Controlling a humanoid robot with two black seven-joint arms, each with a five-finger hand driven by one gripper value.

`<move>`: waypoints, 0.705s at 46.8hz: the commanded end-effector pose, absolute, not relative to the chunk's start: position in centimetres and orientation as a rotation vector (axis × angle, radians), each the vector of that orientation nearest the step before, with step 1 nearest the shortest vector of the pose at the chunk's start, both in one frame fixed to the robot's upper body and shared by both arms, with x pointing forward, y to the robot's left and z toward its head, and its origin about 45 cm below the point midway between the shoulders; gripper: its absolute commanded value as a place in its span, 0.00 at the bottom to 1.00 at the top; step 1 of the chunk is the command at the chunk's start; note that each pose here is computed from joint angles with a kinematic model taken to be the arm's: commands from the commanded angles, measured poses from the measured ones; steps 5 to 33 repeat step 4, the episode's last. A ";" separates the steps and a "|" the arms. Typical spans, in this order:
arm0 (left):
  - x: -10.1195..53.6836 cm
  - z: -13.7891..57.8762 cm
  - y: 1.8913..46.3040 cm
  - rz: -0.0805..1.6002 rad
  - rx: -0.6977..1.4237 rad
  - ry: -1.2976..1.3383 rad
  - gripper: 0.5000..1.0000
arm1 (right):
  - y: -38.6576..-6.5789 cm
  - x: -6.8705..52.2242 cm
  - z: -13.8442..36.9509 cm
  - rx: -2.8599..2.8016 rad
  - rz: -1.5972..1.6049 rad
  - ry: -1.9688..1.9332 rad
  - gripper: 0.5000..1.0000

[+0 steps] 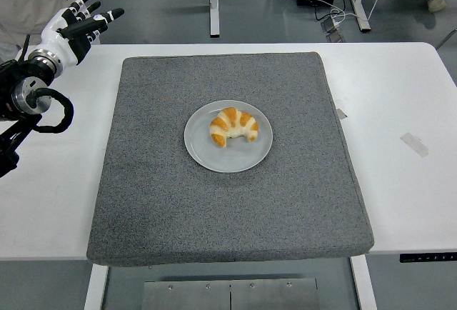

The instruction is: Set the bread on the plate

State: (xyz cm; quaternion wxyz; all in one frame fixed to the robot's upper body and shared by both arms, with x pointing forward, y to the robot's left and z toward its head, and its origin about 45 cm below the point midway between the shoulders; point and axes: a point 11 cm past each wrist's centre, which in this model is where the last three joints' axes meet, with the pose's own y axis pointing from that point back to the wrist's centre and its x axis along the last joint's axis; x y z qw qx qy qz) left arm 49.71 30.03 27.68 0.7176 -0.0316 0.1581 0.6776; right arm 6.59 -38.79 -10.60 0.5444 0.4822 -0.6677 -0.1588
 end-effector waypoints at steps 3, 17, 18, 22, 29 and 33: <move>49.7 27.5 29.9 1.498 -0.069 0.353 0.97 | -38.8 6.6 -10.6 1.145 -0.377 -1.583 1.00; 49.7 27.5 29.9 1.498 -0.068 0.354 0.97 | -38.8 6.6 -10.6 1.145 -0.377 -1.583 1.00; 49.7 27.5 29.9 1.498 -0.068 0.354 0.97 | -38.8 6.6 -10.6 1.145 -0.377 -1.583 1.00; 49.7 27.5 29.9 1.498 -0.068 0.354 0.97 | -38.8 6.6 -10.6 1.145 -0.377 -1.583 1.00; 49.7 27.5 29.9 1.498 -0.068 0.354 0.97 | -38.8 6.6 -10.6 1.145 -0.377 -1.583 1.00; 49.7 27.5 29.9 1.498 -0.068 0.354 0.97 | -38.8 6.6 -10.6 1.145 -0.377 -1.583 1.00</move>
